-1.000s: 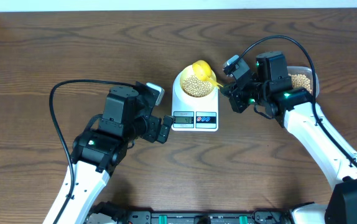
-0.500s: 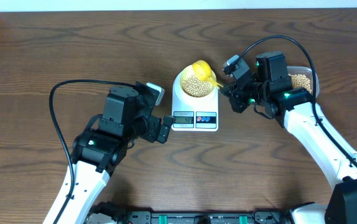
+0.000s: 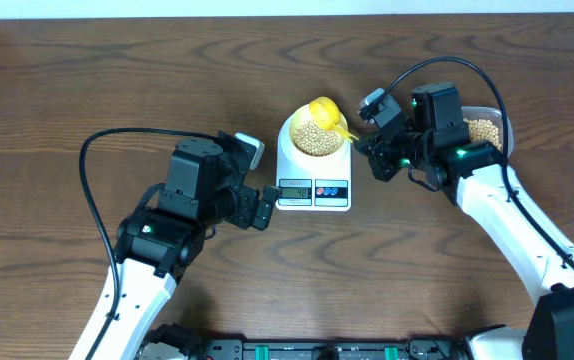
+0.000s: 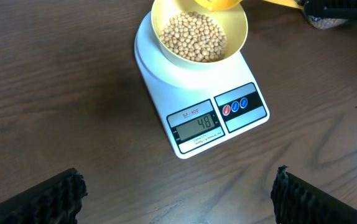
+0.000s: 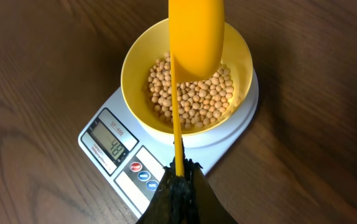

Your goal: Scoop item into bowl and weigh 50g on scale

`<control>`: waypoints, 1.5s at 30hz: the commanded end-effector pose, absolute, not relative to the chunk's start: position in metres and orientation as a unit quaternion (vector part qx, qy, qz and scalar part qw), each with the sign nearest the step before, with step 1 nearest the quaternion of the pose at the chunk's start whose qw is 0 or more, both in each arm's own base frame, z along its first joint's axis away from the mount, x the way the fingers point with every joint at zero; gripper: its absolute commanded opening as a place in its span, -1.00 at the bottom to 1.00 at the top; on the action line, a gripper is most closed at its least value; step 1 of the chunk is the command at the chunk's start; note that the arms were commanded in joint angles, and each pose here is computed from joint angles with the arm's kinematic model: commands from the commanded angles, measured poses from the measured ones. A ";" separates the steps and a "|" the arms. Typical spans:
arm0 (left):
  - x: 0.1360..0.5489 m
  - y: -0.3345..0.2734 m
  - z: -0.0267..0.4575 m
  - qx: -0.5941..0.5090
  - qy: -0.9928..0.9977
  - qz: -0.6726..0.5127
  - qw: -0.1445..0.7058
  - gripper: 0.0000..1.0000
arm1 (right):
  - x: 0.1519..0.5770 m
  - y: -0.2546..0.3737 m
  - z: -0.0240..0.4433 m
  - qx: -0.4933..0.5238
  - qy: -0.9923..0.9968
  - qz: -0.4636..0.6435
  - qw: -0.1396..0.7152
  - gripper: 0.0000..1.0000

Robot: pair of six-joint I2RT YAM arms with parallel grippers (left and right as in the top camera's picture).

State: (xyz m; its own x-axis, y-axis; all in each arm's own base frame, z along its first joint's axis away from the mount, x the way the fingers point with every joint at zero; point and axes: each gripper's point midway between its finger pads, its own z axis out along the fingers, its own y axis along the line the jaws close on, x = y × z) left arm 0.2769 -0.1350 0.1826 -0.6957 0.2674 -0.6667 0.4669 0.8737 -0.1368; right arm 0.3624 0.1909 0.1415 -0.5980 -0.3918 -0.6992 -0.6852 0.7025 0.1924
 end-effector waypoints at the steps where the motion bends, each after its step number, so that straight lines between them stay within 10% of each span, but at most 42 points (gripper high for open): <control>1: 0.279 -0.133 0.183 0.202 0.908 -0.145 0.337 0.96 | 0.361 0.196 0.144 -0.312 0.862 0.238 0.321 -0.98; 45: 0.279 -0.133 0.183 0.202 0.908 -0.145 0.337 0.96 | 0.372 0.198 0.139 -0.463 0.802 0.092 0.366 -0.98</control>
